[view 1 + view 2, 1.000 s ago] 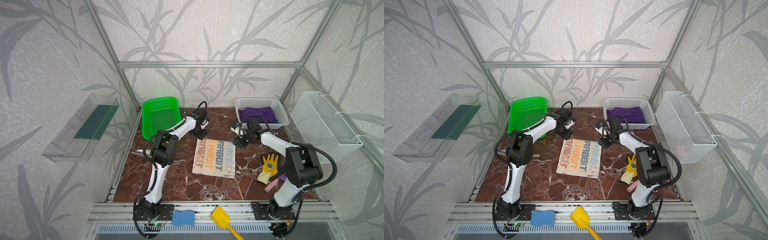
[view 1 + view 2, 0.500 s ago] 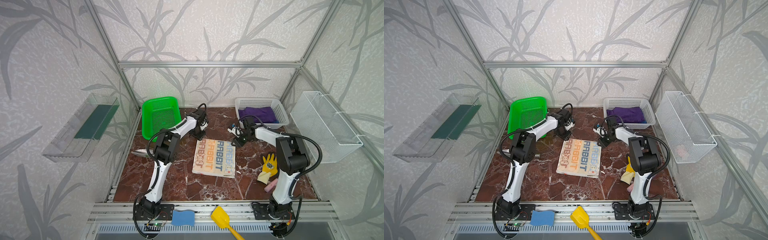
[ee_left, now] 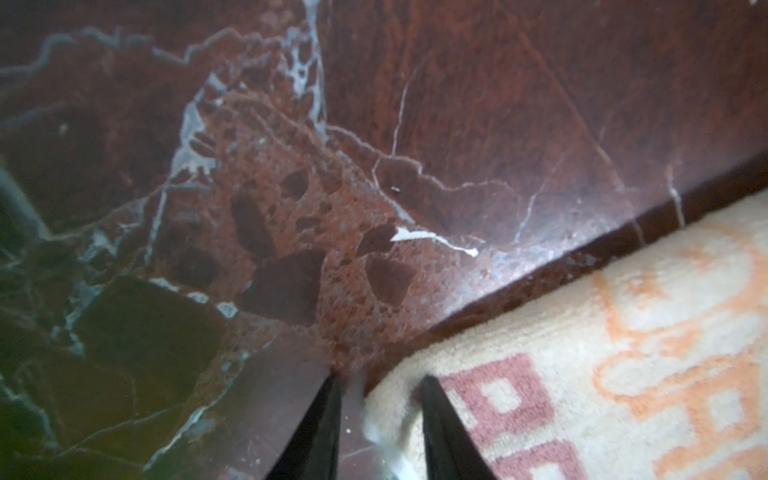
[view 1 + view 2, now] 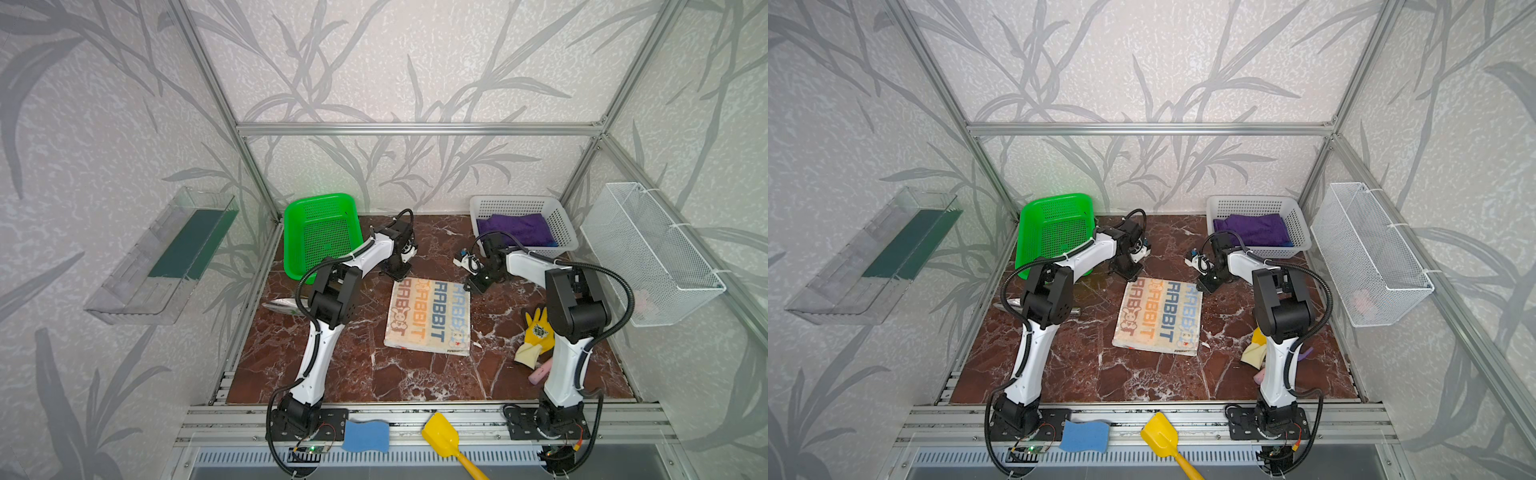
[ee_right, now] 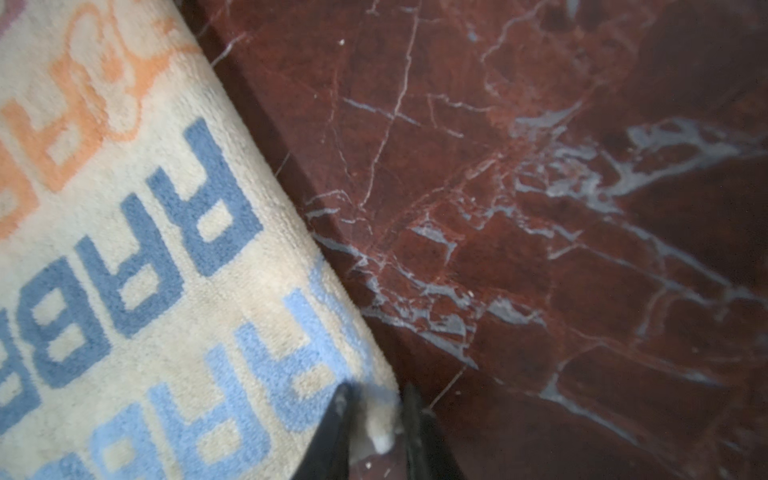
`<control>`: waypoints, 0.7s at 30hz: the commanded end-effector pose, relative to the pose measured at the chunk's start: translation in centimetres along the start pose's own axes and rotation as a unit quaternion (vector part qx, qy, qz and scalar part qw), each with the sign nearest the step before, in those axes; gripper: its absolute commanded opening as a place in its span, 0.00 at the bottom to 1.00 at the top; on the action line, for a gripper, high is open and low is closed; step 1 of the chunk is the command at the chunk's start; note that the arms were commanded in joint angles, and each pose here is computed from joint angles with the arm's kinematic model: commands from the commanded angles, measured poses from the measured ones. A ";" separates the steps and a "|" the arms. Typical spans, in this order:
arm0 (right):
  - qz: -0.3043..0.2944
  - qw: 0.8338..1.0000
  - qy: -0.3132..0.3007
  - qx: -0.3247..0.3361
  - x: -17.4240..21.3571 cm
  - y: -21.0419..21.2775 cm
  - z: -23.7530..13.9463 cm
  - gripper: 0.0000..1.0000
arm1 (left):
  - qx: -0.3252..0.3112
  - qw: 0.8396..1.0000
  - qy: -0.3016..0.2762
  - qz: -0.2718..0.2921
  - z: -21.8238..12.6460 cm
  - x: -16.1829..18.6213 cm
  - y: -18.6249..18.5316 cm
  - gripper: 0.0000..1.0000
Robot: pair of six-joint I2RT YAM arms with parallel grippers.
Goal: Fold and stack the towels
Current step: 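Reach both grippers to the towel's far corners and pinch them, then fold the far edge of the RABBIT towel toward the robot with both grippers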
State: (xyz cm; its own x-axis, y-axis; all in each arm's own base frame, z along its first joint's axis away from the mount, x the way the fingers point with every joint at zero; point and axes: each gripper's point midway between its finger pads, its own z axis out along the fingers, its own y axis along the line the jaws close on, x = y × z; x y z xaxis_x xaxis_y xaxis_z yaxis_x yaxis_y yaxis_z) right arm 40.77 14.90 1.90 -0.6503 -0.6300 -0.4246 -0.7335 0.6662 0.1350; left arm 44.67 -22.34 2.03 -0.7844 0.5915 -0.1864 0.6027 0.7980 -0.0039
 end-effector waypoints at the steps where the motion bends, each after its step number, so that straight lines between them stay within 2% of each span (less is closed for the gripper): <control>1: -0.001 1.000 0.027 -0.015 1.0 0.7 0.7 0.16 | 0.013 0.998 0.056 0.006 2.7 2.6 -0.4 0.23; 4: -0.004 1.000 0.028 -0.015 1.0 0.8 0.7 0.12 | 0.022 0.998 0.060 0.004 2.9 2.8 -0.7 0.08; 5: -0.004 0.999 0.028 -0.015 1.0 0.8 0.7 0.11 | 0.026 0.998 0.062 0.003 2.9 2.8 -0.9 0.00; 9: -0.009 1.000 0.019 -0.011 0.6 0.8 0.4 0.05 | 0.029 0.998 0.063 -0.001 2.8 3.0 -1.0 0.00; 12: -0.012 1.000 0.016 0.000 0.4 0.5 0.0 0.00 | 0.006 0.999 0.051 -0.016 1.9 2.8 -0.2 0.00; 21: -0.055 0.997 -0.053 0.034 -3.2 0.2 -3.5 0.00 | -0.059 0.996 -0.054 -0.030 -4.9 0.6 1.6 0.00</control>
State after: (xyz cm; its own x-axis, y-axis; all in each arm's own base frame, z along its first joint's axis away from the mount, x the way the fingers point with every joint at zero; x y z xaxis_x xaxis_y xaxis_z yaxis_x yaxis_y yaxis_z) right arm 41.13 15.61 3.33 -0.6047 -0.6509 -0.4591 -0.7622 0.6400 0.0965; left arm 43.39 -21.25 2.84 -0.8075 0.5510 -0.2106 0.5604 0.8280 0.0177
